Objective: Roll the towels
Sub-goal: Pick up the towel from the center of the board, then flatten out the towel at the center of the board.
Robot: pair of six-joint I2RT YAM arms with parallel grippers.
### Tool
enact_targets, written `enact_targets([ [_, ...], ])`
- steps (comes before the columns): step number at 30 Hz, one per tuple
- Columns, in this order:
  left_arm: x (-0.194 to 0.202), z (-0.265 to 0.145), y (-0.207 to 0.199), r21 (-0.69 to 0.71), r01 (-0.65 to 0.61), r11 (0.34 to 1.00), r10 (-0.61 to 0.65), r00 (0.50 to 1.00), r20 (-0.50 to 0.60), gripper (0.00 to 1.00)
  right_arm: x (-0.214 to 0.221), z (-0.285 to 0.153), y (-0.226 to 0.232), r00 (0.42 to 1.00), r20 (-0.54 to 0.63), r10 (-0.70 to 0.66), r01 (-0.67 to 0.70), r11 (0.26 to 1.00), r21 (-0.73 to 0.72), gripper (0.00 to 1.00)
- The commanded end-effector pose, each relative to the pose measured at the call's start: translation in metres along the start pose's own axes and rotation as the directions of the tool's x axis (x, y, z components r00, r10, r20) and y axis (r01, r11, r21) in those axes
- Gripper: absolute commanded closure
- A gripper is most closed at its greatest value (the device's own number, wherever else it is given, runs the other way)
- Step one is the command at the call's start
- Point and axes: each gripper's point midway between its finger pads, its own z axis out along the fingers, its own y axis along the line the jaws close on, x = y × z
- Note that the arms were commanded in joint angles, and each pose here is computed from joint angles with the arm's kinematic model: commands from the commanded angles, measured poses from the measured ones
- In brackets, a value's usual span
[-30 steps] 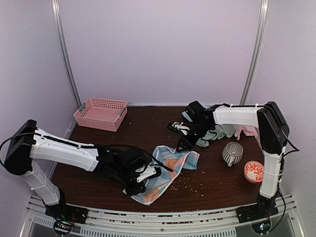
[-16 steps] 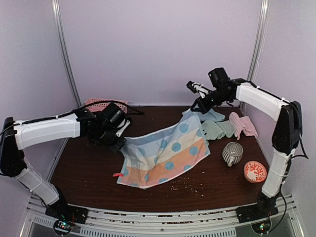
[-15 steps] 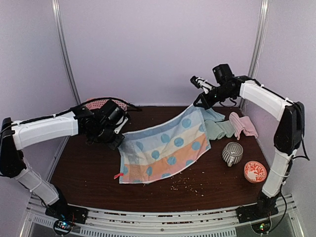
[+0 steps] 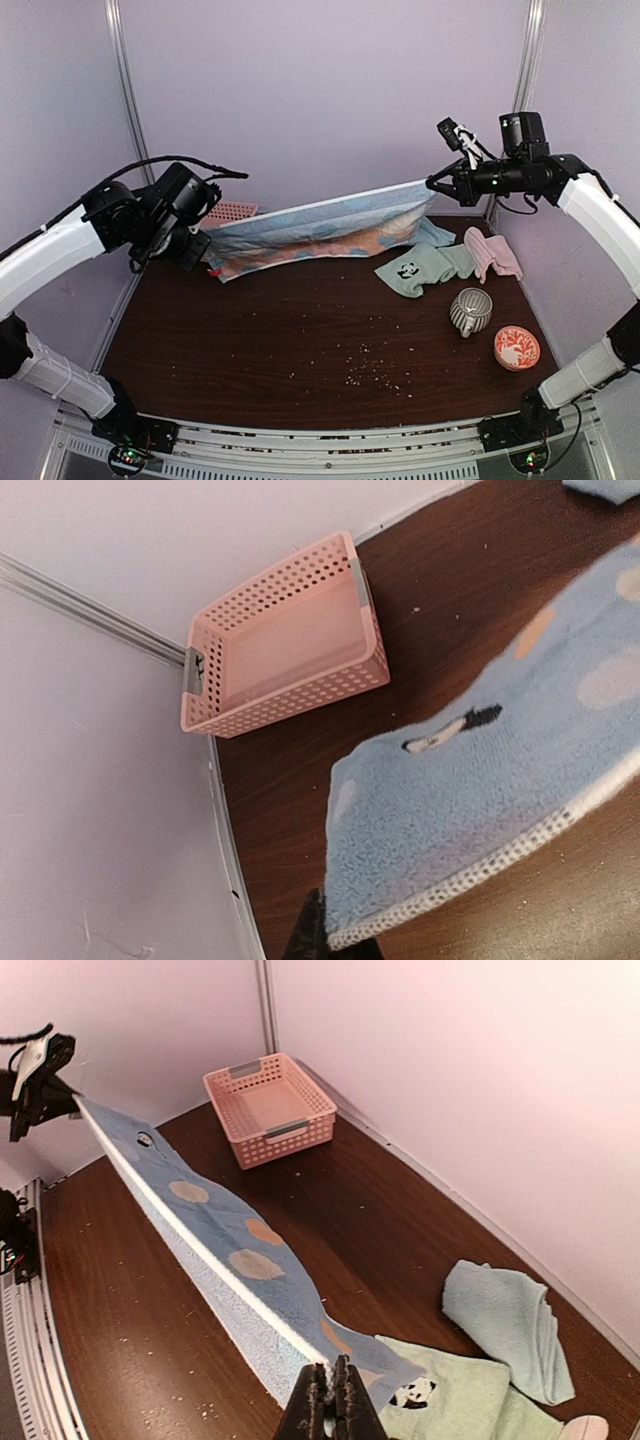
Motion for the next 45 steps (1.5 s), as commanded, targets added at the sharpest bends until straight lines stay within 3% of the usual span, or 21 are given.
enact_targets([
  [1,0.006,-0.04,0.038,-0.049,0.034,0.998,-0.031,0.998,0.063,1.0,0.005,-0.033,0.036,0.996,0.081,-0.037,0.043,0.996,-0.076,1.0],
  [7,0.005,-0.088,0.0,0.149,-0.041,0.988,0.012,0.982,0.191,1.0,0.03,-0.08,0.103,0.983,0.151,-0.1,0.134,0.963,-0.234,1.0],
  [10,0.002,-0.105,-0.015,0.208,-0.05,0.977,0.004,0.977,0.215,1.0,0.042,-0.091,0.125,0.988,0.139,-0.063,0.106,0.937,-0.332,1.0],
  [13,0.002,-0.098,-0.023,0.203,-0.051,0.978,0.009,0.979,0.202,1.0,0.055,-0.085,0.128,0.993,0.117,-0.02,0.061,0.931,-0.36,1.0],
  [16,0.016,-0.061,-0.037,0.134,-0.084,0.987,0.067,0.99,0.125,1.0,0.079,-0.058,0.105,0.997,0.072,0.03,-0.009,0.961,-0.278,1.0],
  [21,0.049,0.05,-0.022,0.076,0.014,0.997,-0.002,0.988,-0.157,1.0,0.134,0.011,0.036,0.977,-0.09,0.192,-0.196,0.98,-0.037,1.0],
  [25,0.044,0.119,-0.024,0.088,0.044,0.995,-0.024,0.976,-0.216,1.0,0.162,0.072,-0.003,0.938,-0.213,0.275,-0.279,0.96,0.01,1.0],
  [27,0.034,0.143,-0.023,0.046,0.028,0.999,-0.017,0.972,-0.234,0.81,0.165,0.101,-0.02,0.924,-0.247,0.291,-0.297,0.955,0.015,0.97],
  [29,0.021,0.159,-0.02,0.012,0.017,1.0,-0.014,0.971,-0.238,0.62,0.165,0.124,-0.039,0.908,-0.275,0.315,-0.315,0.948,0.045,0.76],
  [30,0.015,0.163,-0.019,-0.001,0.015,1.0,-0.015,0.97,-0.242,0.58,0.163,0.131,-0.048,0.903,-0.285,0.323,-0.319,0.946,0.063,0.7],
  [35,0.014,0.155,-0.012,-0.024,0.046,0.999,-0.05,0.964,-0.26,0.49,0.152,0.123,-0.053,0.909,-0.271,0.316,-0.302,0.949,0.094,0.59],
  [39,0.041,0.138,-0.037,0.119,0.143,0.983,-0.104,0.952,-0.288,0.5,0.174,0.105,-0.027,0.901,-0.338,0.273,-0.273,0.961,0.049,0.58],
  [43,0.082,0.12,-0.071,0.259,0.284,0.923,-0.175,0.911,-0.373,0.53,0.198,0.086,0.008,0.887,-0.432,0.163,-0.202,0.978,-0.045,0.61],
  [45,0.094,0.11,-0.09,0.334,0.341,0.879,-0.191,0.893,-0.408,0.64,0.208,0.078,0.032,0.885,-0.457,0.088,-0.157,0.981,-0.115,0.62],
])
